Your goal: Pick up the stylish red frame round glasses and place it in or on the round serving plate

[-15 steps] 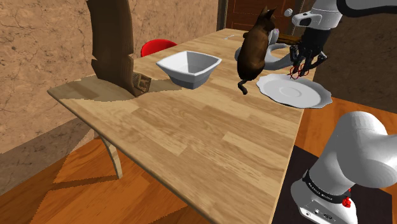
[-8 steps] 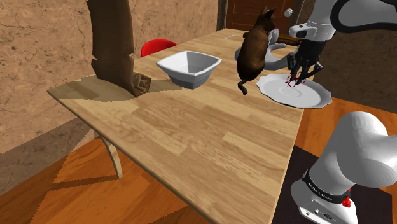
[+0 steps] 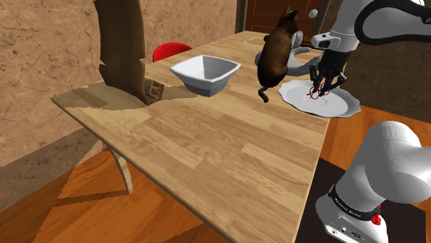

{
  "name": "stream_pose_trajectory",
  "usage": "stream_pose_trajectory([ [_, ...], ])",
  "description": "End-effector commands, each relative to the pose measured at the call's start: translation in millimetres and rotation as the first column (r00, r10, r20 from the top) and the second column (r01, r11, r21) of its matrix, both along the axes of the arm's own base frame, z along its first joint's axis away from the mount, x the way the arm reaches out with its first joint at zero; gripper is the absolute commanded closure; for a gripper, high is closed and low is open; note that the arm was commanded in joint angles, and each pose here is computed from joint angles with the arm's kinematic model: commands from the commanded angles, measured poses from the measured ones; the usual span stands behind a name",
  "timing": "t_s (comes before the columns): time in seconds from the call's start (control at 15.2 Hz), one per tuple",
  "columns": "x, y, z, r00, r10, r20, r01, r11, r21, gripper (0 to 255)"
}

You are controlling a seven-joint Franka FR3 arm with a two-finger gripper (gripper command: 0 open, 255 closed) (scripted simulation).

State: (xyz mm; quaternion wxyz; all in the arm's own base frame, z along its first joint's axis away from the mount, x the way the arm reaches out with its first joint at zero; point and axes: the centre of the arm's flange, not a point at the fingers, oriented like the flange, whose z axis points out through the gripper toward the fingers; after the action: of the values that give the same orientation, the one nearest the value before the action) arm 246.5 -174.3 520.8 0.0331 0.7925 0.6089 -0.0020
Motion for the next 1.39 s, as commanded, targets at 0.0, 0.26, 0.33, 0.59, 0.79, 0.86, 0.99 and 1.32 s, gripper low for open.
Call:
stream_pose_trajectory([
  [0.0, 0, 0, 0, 1.0, 0.0, 0.0, 0.0, 1.0, 0.0, 255],
  [0.26, 0, 0, 0, 1.0, 0.0, 0.0, 0.0, 1.0, 0.0, 0],
  [0.33, 0, 0, 0, 1.0, 0.0, 0.0, 0.0, 1.0, 0.0, 0],
  [0.59, 0, 1, 13, 1.0, 0.0, 0.0, 0.0, 1.0, 0.0, 0],
  [0.79, -2, 3, 50, 1.0, 0.0, 0.0, 0.0, 1.0, 0.0, 0],
  [0.86, -2, 3, 50, 1.0, 0.0, 0.0, 0.0, 1.0, 0.0, 0],
  [0.99, -2, 3, 50, 1.0, 0.0, 0.0, 0.0, 1.0, 0.0, 0],
  [1.32, -2, 3, 50, 1.0, 0.0, 0.0, 0.0, 1.0, 0.0, 0],
])
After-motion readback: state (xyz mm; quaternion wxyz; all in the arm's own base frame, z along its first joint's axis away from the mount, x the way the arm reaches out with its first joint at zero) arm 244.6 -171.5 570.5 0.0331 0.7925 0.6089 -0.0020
